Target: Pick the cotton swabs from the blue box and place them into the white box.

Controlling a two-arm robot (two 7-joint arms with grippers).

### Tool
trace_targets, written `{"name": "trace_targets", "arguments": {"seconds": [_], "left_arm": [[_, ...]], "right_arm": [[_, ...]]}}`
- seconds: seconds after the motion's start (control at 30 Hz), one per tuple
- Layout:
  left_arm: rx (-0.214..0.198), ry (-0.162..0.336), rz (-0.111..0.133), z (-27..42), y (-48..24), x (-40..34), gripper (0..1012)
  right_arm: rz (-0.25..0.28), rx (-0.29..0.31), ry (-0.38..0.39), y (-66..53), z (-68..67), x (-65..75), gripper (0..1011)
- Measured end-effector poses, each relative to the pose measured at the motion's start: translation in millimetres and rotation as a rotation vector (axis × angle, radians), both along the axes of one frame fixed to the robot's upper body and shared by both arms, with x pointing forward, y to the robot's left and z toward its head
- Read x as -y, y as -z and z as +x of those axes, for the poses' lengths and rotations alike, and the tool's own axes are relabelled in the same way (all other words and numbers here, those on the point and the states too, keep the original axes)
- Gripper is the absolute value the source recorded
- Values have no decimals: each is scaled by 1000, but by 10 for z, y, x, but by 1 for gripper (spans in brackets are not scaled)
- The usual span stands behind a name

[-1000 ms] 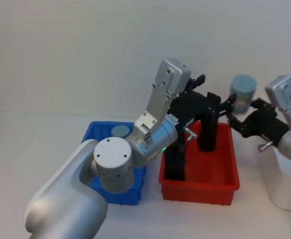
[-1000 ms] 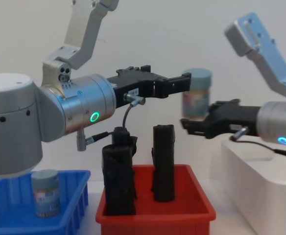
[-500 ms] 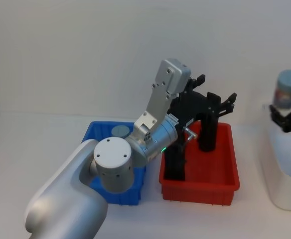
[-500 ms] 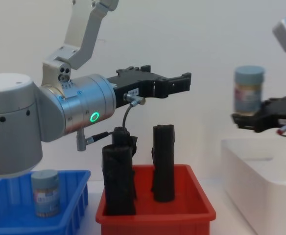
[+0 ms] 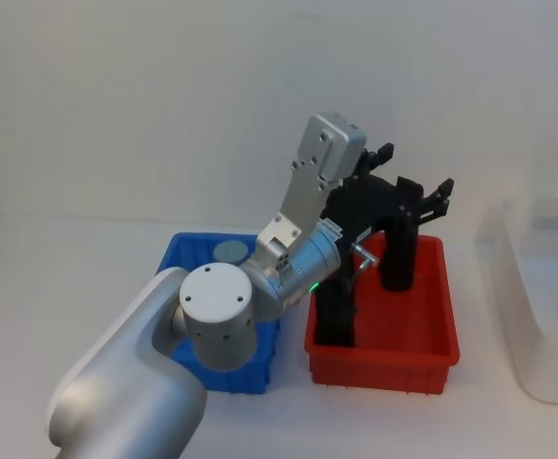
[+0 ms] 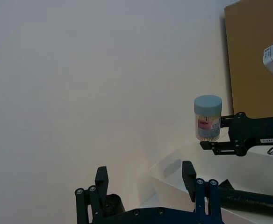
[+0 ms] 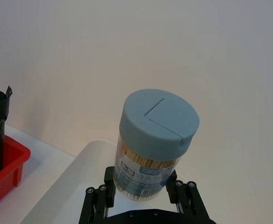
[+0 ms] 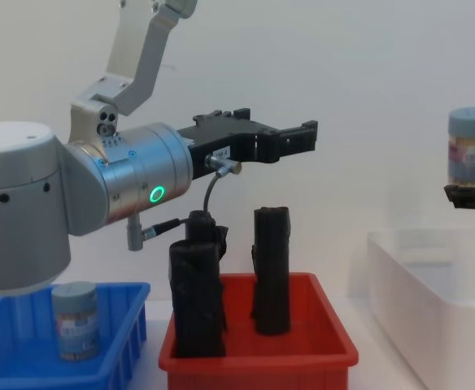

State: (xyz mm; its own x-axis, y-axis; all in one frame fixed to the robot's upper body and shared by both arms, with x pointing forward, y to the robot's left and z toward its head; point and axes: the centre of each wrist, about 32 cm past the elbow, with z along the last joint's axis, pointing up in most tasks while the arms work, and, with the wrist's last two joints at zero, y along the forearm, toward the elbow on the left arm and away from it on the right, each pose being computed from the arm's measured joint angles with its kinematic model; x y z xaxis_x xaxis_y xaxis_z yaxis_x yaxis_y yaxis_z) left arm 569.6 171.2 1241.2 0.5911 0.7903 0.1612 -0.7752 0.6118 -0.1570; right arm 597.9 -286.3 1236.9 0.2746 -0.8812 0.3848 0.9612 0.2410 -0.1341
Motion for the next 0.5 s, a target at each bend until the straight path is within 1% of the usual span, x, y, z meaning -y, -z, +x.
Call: {"name": "trace_targets", "arguments": {"seconds": [0.2,0.5], "left_arm": [[0,0,0,0,0,0,1004],[0,0,0,0,0,0,1004]], "right_arm": [[-9,-16,-15,-60,34,18,619],[-15,-28,-30,-114,72,-2,619]]}}
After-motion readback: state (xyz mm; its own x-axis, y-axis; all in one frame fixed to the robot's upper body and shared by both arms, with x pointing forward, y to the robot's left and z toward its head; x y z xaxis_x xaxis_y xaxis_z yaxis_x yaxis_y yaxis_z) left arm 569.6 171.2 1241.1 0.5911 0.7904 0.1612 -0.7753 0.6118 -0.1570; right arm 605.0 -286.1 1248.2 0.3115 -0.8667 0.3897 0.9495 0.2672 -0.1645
